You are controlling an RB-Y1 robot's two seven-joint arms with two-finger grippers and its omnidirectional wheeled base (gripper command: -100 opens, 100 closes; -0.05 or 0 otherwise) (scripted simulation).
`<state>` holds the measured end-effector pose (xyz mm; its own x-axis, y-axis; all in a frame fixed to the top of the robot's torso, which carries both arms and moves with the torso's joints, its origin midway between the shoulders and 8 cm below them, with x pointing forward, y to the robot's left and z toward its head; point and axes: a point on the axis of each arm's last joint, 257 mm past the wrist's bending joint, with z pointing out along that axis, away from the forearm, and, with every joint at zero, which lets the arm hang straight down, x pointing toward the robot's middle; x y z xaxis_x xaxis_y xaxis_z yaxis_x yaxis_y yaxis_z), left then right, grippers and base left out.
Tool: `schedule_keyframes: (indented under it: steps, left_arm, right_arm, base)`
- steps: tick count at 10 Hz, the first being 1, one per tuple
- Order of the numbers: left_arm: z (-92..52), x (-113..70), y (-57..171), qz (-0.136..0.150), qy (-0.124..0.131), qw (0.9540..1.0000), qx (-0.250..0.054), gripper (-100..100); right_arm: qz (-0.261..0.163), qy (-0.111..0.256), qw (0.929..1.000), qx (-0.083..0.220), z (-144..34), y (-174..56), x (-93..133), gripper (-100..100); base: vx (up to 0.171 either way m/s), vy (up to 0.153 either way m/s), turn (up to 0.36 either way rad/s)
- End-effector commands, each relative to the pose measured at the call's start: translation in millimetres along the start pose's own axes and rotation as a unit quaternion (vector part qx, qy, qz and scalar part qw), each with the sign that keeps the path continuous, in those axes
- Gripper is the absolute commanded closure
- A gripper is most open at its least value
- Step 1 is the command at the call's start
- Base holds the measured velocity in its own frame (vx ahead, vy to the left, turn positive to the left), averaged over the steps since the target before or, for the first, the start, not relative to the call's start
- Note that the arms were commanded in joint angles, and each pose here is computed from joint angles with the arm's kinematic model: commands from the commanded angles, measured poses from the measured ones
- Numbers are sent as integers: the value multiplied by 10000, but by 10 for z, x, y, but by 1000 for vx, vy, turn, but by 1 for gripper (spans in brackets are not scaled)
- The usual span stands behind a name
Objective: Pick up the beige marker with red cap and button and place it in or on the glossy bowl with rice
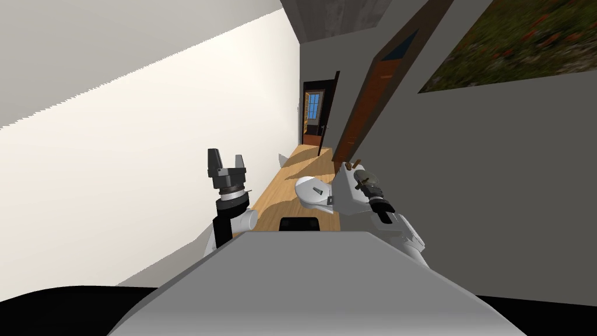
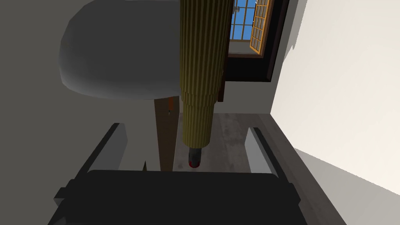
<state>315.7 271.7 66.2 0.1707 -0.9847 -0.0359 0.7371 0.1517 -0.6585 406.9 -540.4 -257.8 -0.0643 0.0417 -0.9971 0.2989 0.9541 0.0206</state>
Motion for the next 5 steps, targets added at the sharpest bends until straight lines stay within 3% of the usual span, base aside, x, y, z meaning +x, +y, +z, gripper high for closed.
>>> schedule_keyframes:
  steps: [1,2,3,4,5]
  left_arm:
    - [0,0,0,0,0,10000,0,0]
    - [0,0,0,0,0,10000,0,0]
    - [0,0,0,0,0,10000,0,0]
    - [0,0,0,0,0,10000,0,0]
    - [0,0,0,0,0,10000,0,0]
  right_arm:
    - [0,0,10000,0,0,0,0,-100]
    - [11,5,10000,16,3,-12,-6,0]
    - [10,5,10000,15,2,-11,-5,-100]
    - [10,5,10000,15,2,-11,-5,100]
    - [10,5,10000,15,2,-11,-5,100]
  base:
    - [-2,13,7]
    - [0,0,0]
    - [0,0,0]
    - [0,0,0]
    - [0,0,0]
